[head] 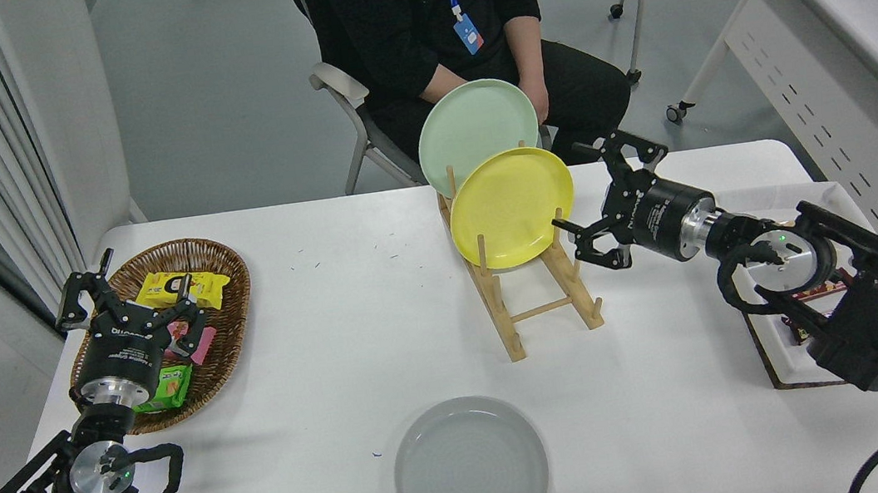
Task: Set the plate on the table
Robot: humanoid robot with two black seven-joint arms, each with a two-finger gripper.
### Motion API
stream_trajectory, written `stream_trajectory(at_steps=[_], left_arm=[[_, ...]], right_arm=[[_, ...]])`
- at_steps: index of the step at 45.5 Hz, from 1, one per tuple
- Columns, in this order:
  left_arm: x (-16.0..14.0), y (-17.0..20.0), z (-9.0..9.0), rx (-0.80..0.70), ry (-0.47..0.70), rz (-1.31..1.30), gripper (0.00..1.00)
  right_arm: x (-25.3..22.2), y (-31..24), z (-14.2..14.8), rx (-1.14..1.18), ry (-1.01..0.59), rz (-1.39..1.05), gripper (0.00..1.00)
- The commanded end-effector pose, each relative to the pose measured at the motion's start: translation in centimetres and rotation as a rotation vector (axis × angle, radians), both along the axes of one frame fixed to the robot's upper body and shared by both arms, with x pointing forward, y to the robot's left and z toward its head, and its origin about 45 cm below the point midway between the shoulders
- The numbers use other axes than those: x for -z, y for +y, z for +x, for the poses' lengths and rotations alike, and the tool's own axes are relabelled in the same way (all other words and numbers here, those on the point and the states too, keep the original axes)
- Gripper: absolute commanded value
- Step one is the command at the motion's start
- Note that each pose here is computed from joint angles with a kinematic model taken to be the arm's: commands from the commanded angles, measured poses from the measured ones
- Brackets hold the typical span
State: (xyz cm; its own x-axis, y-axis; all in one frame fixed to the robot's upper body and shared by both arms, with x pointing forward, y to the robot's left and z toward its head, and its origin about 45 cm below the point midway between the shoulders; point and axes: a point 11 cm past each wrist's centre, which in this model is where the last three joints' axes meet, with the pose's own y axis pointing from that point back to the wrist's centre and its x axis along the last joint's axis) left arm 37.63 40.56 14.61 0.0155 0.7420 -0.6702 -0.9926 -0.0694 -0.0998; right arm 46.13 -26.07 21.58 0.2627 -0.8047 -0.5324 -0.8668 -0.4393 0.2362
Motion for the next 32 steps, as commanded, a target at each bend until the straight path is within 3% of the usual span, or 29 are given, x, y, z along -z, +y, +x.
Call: stream_trajectory(at_steps=[1, 13, 32], left_arm=[[0.0, 0.0, 0.0, 0.0, 0.0, 0.0, 0.98], [0.0, 0.0, 0.0, 0.0, 0.001, 0.0, 0.98], [0.0, 0.0, 0.0, 0.0, 0.0, 0.0, 0.98]], right_arm=[[-0.8, -3.4, 0.9, 0.111, -0.046, 0.002, 1.0], [0.1, -7.4, 1.0, 0.225, -0.049, -0.036, 1.0], [1.5, -8.4, 0.5, 0.248, -0.017, -0.063, 1.0]])
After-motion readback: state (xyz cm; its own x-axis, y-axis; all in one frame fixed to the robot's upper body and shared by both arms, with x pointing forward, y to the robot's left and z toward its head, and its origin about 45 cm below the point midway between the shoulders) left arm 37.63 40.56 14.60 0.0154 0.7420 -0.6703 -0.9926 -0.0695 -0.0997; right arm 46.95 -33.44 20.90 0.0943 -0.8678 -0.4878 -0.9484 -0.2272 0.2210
